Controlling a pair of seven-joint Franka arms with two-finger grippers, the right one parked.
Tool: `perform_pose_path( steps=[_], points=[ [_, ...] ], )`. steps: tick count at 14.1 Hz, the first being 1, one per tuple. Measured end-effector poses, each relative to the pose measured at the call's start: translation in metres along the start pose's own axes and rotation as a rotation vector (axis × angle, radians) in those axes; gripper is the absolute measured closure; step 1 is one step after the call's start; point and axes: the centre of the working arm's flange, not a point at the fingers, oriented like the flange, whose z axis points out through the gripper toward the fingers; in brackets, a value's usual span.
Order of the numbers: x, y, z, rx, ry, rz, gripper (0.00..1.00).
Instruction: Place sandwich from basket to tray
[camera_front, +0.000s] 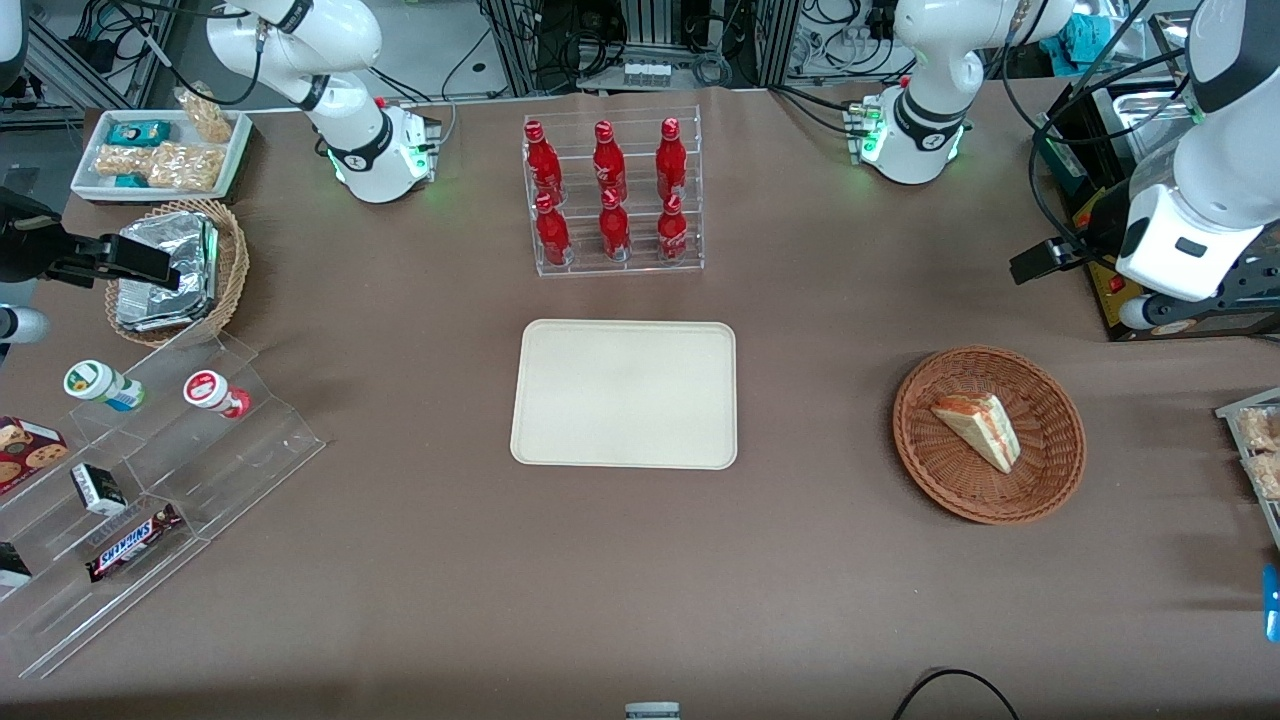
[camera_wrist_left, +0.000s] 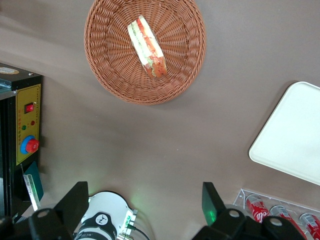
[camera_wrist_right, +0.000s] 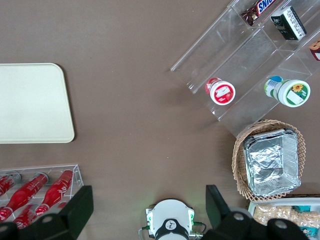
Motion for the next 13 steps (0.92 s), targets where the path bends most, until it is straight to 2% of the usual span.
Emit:
perform_pose_path(
  steps=[13],
  points=[
    [0.0023, -0.0012, 0.0025, 0.002, -0.008, -0.003, 0.0]
  ],
)
